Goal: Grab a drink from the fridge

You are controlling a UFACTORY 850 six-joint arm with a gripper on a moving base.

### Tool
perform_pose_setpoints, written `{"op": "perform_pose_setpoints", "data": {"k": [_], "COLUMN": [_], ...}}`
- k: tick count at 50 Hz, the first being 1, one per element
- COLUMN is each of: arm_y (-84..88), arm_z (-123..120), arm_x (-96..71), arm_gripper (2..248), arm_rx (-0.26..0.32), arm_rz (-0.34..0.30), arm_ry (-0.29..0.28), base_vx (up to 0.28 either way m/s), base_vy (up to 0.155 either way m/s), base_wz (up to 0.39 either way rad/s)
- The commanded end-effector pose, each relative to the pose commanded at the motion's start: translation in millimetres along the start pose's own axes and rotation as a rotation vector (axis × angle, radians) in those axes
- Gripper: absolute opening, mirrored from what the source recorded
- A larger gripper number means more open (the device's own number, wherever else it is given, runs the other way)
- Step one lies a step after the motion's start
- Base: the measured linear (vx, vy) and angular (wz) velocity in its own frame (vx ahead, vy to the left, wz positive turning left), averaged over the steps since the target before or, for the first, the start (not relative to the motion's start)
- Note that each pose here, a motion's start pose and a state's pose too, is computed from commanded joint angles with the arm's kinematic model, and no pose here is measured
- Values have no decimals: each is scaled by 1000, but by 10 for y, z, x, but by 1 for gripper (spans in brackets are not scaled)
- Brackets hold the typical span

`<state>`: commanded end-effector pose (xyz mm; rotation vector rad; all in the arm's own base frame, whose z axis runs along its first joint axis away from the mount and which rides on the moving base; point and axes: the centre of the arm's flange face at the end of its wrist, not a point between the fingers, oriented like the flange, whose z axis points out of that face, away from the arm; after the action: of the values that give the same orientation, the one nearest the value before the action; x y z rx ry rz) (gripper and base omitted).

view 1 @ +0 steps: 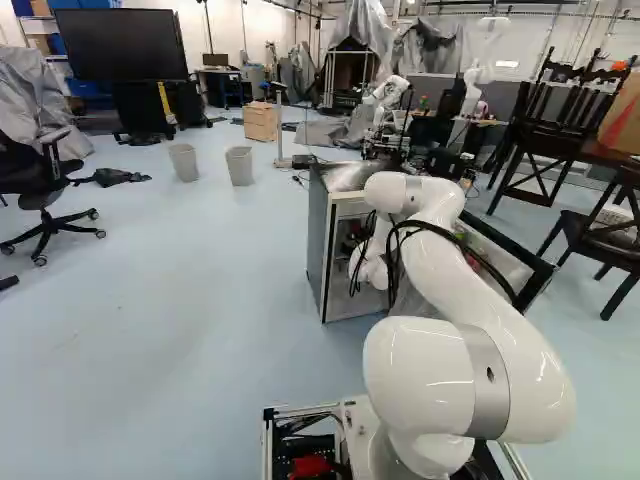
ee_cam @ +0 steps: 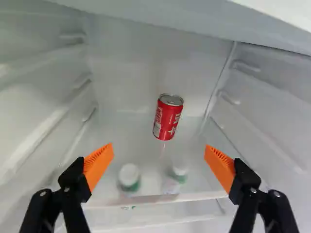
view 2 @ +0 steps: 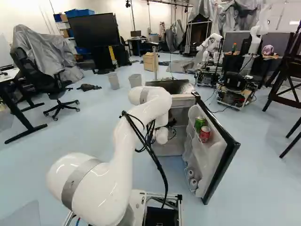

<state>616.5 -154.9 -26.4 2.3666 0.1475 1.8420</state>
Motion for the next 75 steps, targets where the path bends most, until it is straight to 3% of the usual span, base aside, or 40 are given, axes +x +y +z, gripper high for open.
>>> {"op": "perform_pose_setpoints", "data": {"k": [75], "arm_y": [68], "arm_z": [441], "arm_x": [-89], "arm_gripper": [247], "arm_rx": [-18], "arm_rz": [-20], "arm_ry": [85], "base_vx": [0], "base_vy": [0], "base_wz": [0]}}
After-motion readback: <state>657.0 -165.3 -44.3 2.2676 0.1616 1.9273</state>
